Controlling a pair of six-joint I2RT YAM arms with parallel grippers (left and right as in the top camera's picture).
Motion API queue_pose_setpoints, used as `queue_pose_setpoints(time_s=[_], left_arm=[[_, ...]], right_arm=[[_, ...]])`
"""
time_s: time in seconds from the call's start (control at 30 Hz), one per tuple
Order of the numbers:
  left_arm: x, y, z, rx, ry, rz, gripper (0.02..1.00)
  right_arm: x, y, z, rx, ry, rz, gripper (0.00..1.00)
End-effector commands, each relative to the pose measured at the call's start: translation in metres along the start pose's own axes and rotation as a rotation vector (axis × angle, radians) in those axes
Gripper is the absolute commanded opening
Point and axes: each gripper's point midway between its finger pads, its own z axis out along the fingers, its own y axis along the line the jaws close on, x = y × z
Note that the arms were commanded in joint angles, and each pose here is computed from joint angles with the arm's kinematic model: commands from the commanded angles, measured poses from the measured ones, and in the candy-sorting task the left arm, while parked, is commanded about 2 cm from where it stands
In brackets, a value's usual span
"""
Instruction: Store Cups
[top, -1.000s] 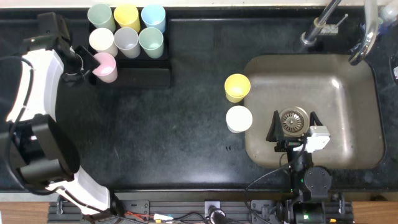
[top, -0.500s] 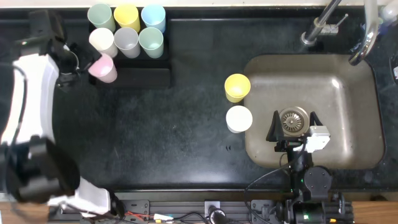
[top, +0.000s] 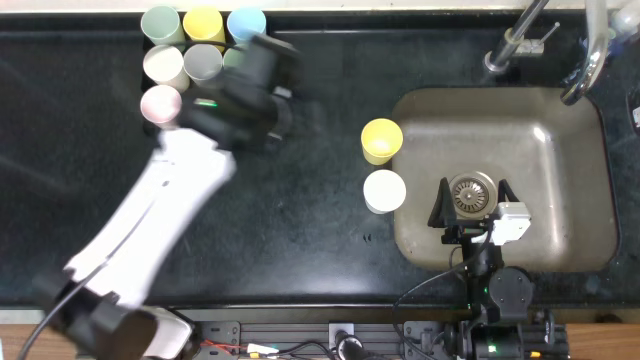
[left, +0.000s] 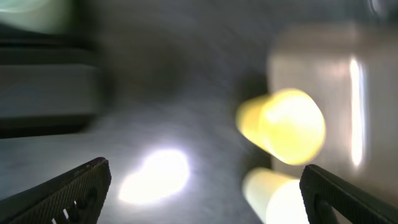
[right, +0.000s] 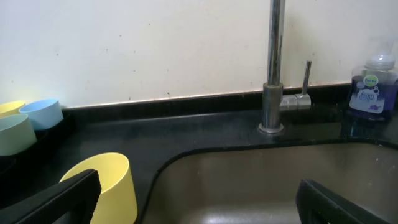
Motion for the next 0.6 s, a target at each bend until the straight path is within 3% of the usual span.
queue_pose_setpoints(time_s=[0.03, 0.27, 0.6], left_arm=[[0.041, -0.043, 0.023, 0.023, 0.082, 0.087, 1.0], [0.07, -0.058, 0.05, 0.027, 0.178, 0.106, 1.0], [0.065, -0.044, 0.079, -0.018, 0.18, 0.055, 1.0]], right_arm=[[0.003, 0.0, 0.0, -0.005, 0.0, 0.0, 0.998], [0.003, 0.0, 0.0, -0.005, 0.001, 0.0, 0.996], [0.003, 0.0, 0.0, -0.005, 0.001, 0.0, 0.998]])
